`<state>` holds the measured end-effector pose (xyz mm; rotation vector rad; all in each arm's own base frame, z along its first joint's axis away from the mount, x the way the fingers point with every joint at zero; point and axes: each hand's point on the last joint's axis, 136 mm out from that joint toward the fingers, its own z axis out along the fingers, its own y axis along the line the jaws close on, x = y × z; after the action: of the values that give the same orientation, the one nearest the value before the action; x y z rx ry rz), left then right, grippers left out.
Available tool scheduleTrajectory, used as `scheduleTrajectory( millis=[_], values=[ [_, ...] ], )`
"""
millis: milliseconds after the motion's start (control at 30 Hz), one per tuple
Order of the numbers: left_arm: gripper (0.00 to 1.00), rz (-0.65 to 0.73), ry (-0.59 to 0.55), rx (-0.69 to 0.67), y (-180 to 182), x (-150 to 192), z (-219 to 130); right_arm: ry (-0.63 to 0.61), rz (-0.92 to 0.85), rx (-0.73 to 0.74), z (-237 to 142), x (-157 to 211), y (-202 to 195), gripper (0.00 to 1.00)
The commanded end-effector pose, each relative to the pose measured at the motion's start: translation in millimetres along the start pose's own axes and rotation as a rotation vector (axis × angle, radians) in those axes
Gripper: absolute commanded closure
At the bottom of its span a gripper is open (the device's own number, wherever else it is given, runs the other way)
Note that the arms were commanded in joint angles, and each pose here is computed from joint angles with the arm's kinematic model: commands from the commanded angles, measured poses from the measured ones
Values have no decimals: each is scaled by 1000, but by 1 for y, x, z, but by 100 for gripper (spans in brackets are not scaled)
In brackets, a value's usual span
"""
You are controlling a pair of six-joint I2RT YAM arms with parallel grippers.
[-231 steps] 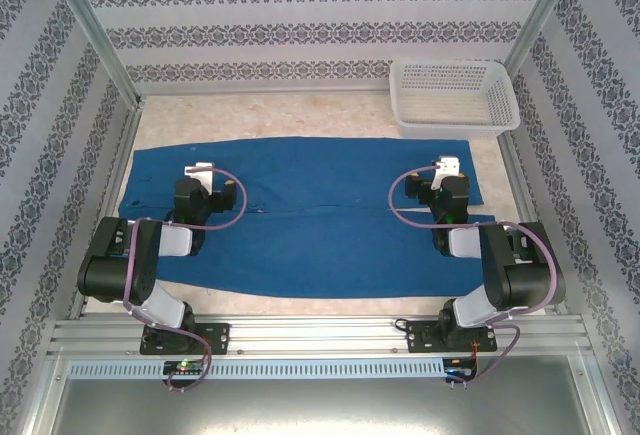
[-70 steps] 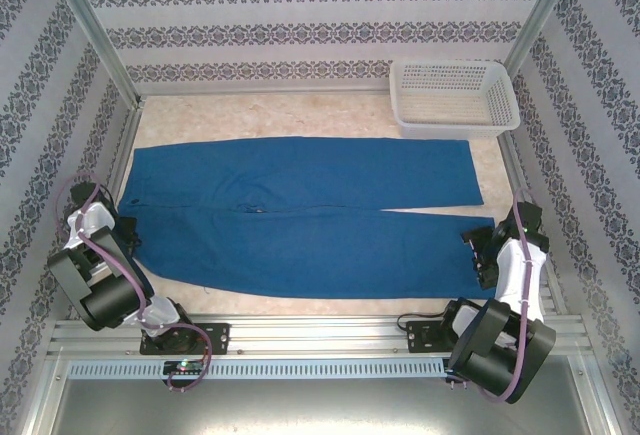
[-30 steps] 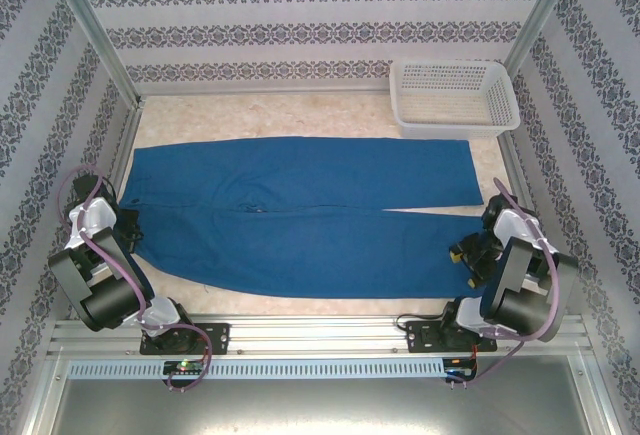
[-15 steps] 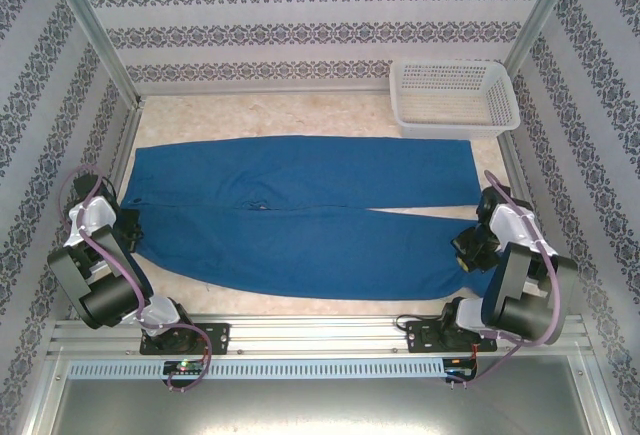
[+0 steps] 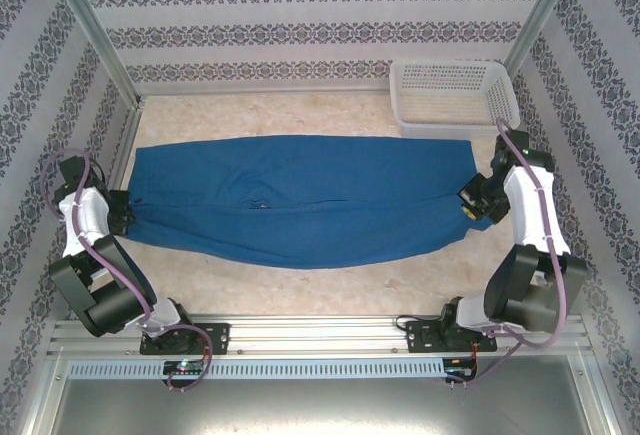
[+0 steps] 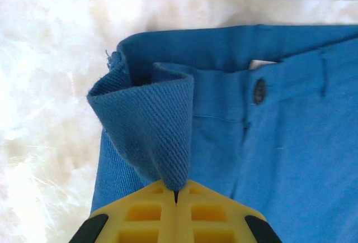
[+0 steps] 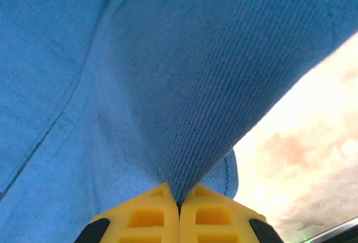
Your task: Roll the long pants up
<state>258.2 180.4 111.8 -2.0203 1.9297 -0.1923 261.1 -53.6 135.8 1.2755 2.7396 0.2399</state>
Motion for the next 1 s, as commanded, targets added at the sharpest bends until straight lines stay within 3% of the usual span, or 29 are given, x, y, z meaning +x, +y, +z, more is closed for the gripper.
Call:
scheduleTrajectory(
  millis=[0, 433, 967],
  values=[
    [100, -21, -14, 58, -22, -6, -18, 25, -51, -22, -2, -8, 14, 100],
    [100, -43, -19, 153, -81, -26, -28, 89, -88, -107, 2, -50, 63, 100],
    [99, 81, 11, 260, -167, -25, 13, 149, -94, -118, 23, -80, 87, 100]
  ],
)
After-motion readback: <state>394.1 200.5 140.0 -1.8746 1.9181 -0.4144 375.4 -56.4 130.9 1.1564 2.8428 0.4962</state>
